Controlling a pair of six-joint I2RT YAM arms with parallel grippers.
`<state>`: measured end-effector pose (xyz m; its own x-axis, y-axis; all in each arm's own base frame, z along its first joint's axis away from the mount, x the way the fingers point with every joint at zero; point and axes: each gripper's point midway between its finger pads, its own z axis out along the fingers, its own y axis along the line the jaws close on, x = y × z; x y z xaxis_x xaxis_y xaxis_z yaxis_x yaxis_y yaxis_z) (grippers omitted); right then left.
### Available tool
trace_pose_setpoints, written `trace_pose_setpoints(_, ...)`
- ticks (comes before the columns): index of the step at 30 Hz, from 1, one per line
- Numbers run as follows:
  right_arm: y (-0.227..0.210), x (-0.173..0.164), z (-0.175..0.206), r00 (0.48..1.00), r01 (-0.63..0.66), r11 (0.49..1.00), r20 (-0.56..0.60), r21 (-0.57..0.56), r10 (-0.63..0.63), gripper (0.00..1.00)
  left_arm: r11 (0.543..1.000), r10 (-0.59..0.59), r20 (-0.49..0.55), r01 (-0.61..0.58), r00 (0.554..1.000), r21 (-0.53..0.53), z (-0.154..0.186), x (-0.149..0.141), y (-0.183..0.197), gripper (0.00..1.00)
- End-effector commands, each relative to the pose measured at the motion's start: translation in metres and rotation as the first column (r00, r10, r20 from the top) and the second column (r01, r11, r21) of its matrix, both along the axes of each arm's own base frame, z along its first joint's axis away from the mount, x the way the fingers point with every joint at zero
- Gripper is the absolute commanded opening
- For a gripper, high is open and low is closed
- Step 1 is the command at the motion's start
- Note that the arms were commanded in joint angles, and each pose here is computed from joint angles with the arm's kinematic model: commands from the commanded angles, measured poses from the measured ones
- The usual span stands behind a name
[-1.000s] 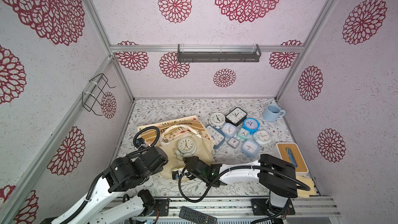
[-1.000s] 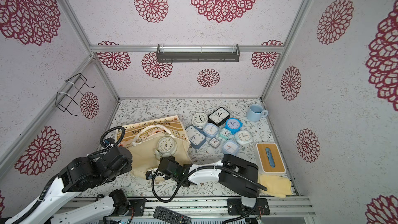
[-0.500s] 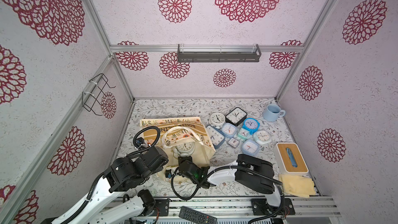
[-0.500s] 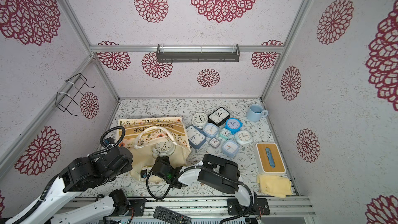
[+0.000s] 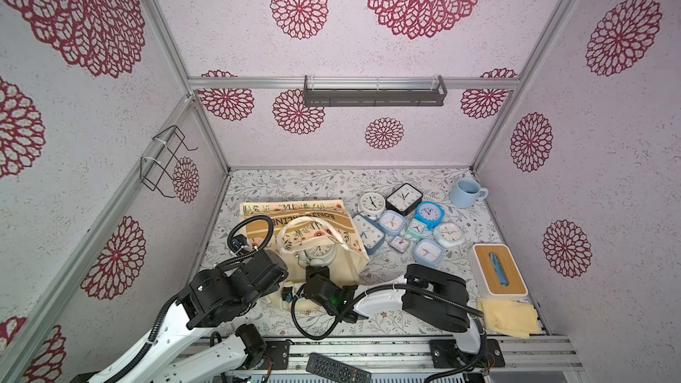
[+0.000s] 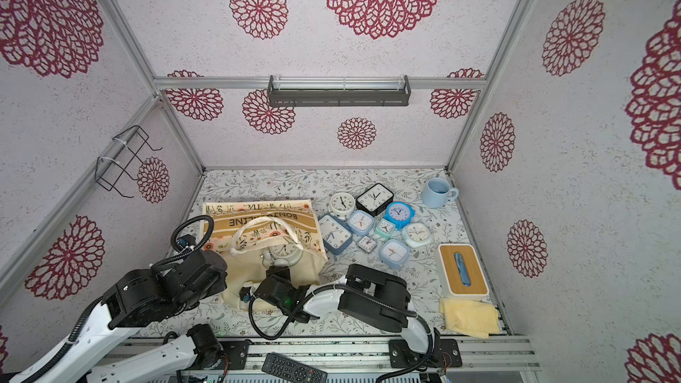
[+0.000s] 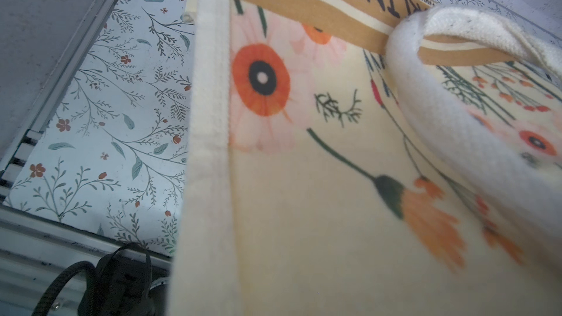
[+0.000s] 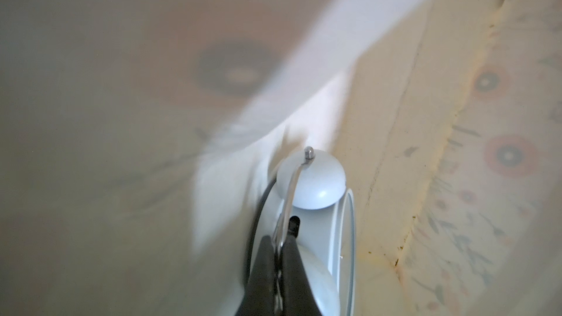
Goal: Take the alarm clock out of the canvas bag
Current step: Pick up the alarm from the canvas bag.
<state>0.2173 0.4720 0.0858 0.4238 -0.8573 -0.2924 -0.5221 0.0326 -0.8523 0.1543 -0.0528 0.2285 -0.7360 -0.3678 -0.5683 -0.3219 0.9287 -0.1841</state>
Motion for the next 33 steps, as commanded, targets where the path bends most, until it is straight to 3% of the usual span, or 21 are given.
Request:
trace_pose_setpoints(1,-0.005,-0.006,0.066,0.996,0.032,0.985,-0.090,0.172,-0.016,0.00,0.999,0.005,0.041,-0.003,0.999,-0.034,0.013,0.006,-0.004,0.00)
trace_pose_setpoints(5,-0.018,-0.022,0.085,0.971,0.026,0.975,-0.237,0.220,0.028,0.00,1.000,0.009,0.048,-0.007,0.999,-0.028,0.017,0.008,-0.004,0.00)
trace_pose_setpoints(12,-0.046,-0.044,0.120,0.885,0.044,0.949,-0.453,0.313,0.108,0.00,0.999,0.044,0.029,-0.045,0.999,0.019,0.024,0.012,0.002,0.00)
trace_pose_setpoints(24,-0.088,-0.045,0.174,0.847,0.133,0.906,-0.520,0.401,0.106,0.00,0.998,0.057,-0.048,-0.056,0.997,0.022,0.028,0.027,-0.004,0.00)
trace_pose_setpoints(33,-0.148,-0.052,0.220,0.845,0.243,0.862,-0.534,0.445,0.037,0.00,0.974,0.207,-0.070,-0.212,0.976,-0.082,0.038,0.050,0.014,0.00)
